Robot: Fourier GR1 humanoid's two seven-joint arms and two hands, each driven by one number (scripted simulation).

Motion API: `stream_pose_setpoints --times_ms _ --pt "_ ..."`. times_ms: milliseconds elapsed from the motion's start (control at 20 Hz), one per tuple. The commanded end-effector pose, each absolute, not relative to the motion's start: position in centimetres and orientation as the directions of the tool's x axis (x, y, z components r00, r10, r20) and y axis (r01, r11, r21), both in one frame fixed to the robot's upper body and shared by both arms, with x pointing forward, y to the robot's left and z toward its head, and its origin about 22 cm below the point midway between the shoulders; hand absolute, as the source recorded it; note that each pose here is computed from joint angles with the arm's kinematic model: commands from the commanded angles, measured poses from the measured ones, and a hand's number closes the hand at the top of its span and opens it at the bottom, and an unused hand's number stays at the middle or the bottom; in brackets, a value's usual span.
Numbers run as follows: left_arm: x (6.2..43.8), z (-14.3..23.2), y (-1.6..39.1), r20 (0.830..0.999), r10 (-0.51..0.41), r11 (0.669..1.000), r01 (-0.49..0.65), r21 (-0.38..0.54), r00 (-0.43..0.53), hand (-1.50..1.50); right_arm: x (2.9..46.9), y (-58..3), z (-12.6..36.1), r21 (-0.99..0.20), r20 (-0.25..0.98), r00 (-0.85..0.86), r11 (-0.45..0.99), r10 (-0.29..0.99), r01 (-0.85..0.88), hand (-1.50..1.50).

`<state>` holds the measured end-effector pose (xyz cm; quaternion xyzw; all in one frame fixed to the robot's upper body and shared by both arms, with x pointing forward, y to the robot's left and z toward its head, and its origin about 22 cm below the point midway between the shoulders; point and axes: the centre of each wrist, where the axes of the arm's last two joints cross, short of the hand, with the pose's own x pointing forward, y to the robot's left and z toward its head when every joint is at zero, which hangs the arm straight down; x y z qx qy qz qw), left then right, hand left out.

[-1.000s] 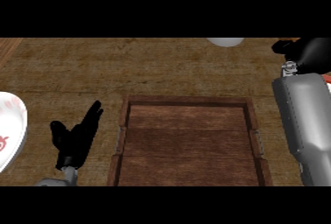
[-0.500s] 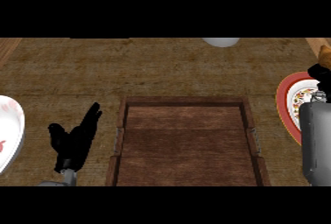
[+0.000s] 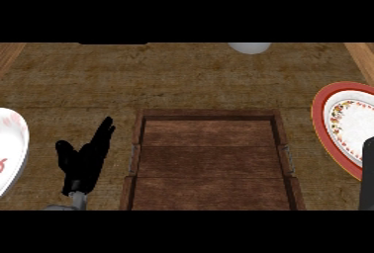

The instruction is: Pick the croissant from the tray and place it in the plate

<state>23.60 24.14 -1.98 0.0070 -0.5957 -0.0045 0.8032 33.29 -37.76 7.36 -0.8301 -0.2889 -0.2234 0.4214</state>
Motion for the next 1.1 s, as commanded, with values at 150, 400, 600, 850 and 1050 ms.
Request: stream_pose_setpoints --times_ms 150,400,600,850,1050 --pt "23.3 -3.1 24.2 0.928 0.0 1.0 -0.008 0.003 0.372 0.0 31.0 -41.6 3.0 -0.727 0.657 0.751 -0.324 -0.069 0.606 -1.5" --pt "23.5 -2.2 25.1 0.929 -0.009 1.0 0.017 0.003 0.371 0.0 30.6 -44.5 1.5 -0.72 0.688 0.721 -0.19 -0.077 0.667 -1.5" --pt "23.4 -2.6 23.7 0.933 0.001 1.0 0.001 -0.002 0.36 0.0 29.9 -45.1 1.0 -0.617 0.774 0.632 -0.178 0.037 0.766 -1.5" --pt "22.3 -3.5 23.6 0.93 -0.009 1.0 0.002 0.009 0.368 0.0 30.0 -44.4 2.2 -0.421 0.861 0.479 -0.287 0.173 0.86 -1.5" --pt "24.4 -3.3 23.2 0.931 0.005 1.0 -0.018 0.002 0.365 0.0 29.4 -45.1 3.5 -0.31 0.915 0.369 -0.3 0.164 0.902 -1.5"
